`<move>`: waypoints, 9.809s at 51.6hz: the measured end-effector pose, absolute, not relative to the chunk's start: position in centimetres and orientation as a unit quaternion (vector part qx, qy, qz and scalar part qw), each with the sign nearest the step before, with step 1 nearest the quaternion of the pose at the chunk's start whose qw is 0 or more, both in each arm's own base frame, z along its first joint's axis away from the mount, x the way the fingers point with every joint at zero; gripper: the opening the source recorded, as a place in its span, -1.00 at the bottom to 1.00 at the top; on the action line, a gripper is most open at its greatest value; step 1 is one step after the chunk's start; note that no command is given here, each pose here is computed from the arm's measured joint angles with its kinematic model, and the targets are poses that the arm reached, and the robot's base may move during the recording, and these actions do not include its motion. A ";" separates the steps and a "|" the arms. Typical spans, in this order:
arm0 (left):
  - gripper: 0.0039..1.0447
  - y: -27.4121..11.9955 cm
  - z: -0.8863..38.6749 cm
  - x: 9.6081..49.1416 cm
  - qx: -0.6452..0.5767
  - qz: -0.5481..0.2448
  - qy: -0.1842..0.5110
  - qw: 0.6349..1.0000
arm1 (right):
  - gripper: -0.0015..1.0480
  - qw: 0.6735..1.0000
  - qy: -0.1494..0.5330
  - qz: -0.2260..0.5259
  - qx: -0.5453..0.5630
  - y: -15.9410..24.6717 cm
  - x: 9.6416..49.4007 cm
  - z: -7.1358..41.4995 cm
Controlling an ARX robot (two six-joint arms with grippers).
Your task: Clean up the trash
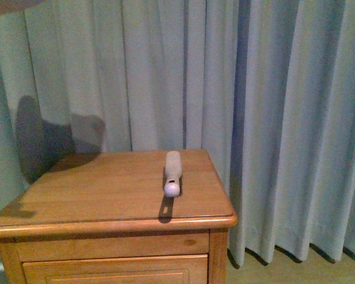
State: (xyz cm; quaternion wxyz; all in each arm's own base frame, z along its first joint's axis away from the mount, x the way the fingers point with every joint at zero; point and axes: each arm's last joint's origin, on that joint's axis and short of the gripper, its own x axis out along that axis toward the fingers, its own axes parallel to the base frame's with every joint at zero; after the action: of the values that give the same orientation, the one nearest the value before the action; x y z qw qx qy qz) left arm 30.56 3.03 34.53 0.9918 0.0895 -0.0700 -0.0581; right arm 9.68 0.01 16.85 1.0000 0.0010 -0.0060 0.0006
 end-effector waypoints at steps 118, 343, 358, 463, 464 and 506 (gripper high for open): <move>-0.49 4.6 28.8 14.6 0.077 -0.104 -0.063 0.990 | 0.86 0.981 0.154 -0.055 0.106 4.6 31.8 30.9; -0.49 4.6 28.8 14.6 0.077 -0.104 -0.063 0.990 | -0.61 0.991 -0.031 -0.131 0.001 6.1 16.9 28.0; -0.49 4.6 28.8 14.6 0.077 -0.104 -0.063 0.990 | -0.61 0.991 -0.031 -0.131 0.001 6.1 16.9 28.0; -0.49 4.6 28.8 14.7 0.075 -0.104 -0.063 0.990 | -0.61 0.991 -0.031 -0.130 -0.001 6.1 16.9 27.8; -0.49 4.6 28.8 14.7 0.075 -0.104 -0.063 0.990 | -0.61 0.991 -0.031 -0.130 -0.001 6.1 16.9 27.8; -0.49 4.5 28.9 14.6 0.073 -0.109 -0.061 0.990 | -0.61 0.991 -0.028 -0.131 -0.004 6.2 16.9 27.7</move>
State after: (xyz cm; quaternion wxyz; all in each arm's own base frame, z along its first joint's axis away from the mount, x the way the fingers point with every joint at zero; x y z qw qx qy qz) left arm 14.62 4.54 28.87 0.9895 0.0730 -0.0611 -0.1087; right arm 16.92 6.16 27.66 0.9909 -0.0040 -0.0281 -0.1313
